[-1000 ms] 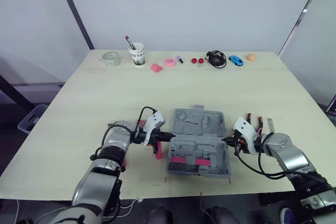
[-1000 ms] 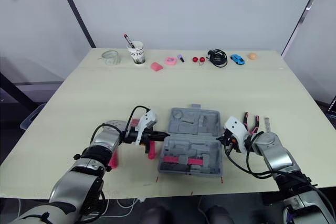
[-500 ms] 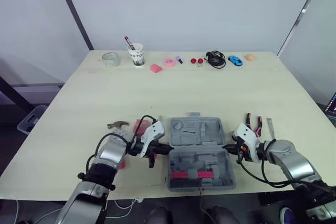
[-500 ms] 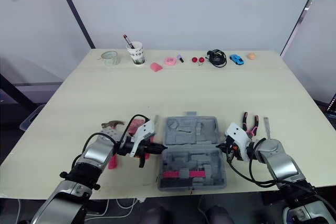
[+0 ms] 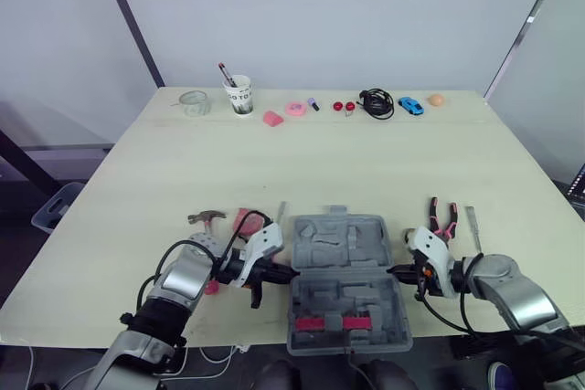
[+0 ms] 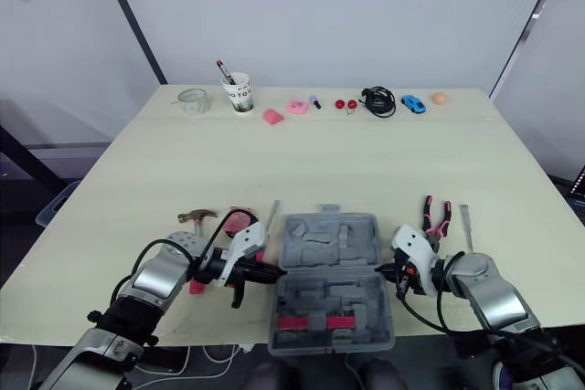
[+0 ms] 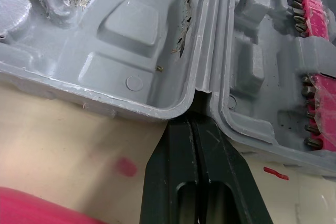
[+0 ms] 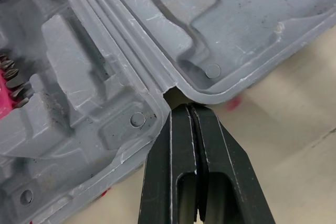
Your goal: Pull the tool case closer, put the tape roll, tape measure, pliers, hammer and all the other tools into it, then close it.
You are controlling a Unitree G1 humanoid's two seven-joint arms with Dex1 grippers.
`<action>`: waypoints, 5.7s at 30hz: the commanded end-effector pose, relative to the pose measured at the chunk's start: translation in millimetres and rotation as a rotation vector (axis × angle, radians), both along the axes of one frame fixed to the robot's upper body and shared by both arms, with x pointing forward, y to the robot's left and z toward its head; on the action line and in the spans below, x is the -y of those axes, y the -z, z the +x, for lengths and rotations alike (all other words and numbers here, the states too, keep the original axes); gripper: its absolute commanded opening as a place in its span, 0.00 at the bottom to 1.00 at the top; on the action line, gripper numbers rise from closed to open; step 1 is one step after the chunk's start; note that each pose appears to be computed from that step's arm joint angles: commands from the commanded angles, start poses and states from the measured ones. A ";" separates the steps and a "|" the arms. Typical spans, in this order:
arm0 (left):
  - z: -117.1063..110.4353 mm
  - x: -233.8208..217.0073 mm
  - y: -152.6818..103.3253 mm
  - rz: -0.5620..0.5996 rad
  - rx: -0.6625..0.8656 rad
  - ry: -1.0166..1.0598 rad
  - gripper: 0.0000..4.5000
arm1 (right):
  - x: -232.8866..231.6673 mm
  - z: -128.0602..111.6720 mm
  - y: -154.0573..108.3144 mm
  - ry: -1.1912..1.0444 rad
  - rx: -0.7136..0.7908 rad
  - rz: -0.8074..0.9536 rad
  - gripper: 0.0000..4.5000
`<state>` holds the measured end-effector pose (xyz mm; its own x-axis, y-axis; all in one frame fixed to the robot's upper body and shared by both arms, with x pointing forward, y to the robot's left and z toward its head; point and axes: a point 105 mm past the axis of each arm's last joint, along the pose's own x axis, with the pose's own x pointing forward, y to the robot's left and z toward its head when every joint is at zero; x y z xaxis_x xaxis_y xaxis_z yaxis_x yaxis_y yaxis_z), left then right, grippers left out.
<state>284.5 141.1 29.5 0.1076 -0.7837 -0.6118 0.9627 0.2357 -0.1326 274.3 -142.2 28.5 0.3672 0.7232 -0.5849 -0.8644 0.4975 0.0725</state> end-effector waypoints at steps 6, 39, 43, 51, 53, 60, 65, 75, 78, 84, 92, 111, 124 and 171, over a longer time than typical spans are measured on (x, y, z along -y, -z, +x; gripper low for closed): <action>-10.0 2.8 -3.1 -0.001 -0.005 0.060 0.01 | -4.9 -8.6 -4.9 -0.038 -0.018 0.019 0.00; -21.2 2.6 3.0 0.014 -0.022 0.088 0.01 | -1.6 -17.8 0.0 -0.052 -0.057 0.000 0.00; -22.0 2.6 3.4 0.016 -0.024 0.089 0.01 | -2.5 -18.8 0.0 -0.056 -0.061 0.002 0.00; -26.6 0.6 4.6 0.029 -0.044 0.103 0.01 | -3.2 -19.4 1.7 -0.056 -0.062 -0.004 0.00; -27.1 0.0 5.3 0.033 -0.048 0.102 0.01 | -3.1 -19.2 1.7 -0.056 -0.062 -0.005 0.00; -20.3 -1.5 6.3 0.037 -0.020 0.073 0.01 | -3.9 -19.1 1.8 -0.056 -0.061 -0.003 0.00; -14.0 -1.3 5.5 0.034 0.009 0.053 0.01 | -4.0 -17.6 1.3 -0.050 -0.055 -0.001 0.00; -15.9 -4.2 6.2 0.041 0.000 0.057 0.01 | -3.2 -15.3 2.5 -0.042 -0.048 -0.006 0.00; -15.9 -4.7 6.0 0.041 0.000 0.057 0.01 | -2.1 -12.8 2.2 -0.033 -0.038 -0.008 0.00; -12.8 -4.8 4.2 0.037 0.014 0.046 0.01 | -4.8 -7.3 -1.9 -0.023 -0.012 0.013 0.00; -9.2 -4.8 4.8 0.036 0.025 0.034 0.01 | -4.2 -9.6 0.9 -0.035 -0.030 0.001 0.00; -12.3 -4.8 6.8 0.036 0.012 0.043 0.01 | -1.4 -16.6 6.0 -0.046 -0.052 -0.021 0.00; -12.4 -6.6 6.7 0.038 0.015 0.037 0.01 | 4.7 -14.1 7.4 -0.026 -0.042 -0.037 0.00; -103.3 -183.2 -40.7 -0.200 0.377 -1.004 1.00 | 161.6 -84.9 -36.8 0.669 0.431 0.243 0.98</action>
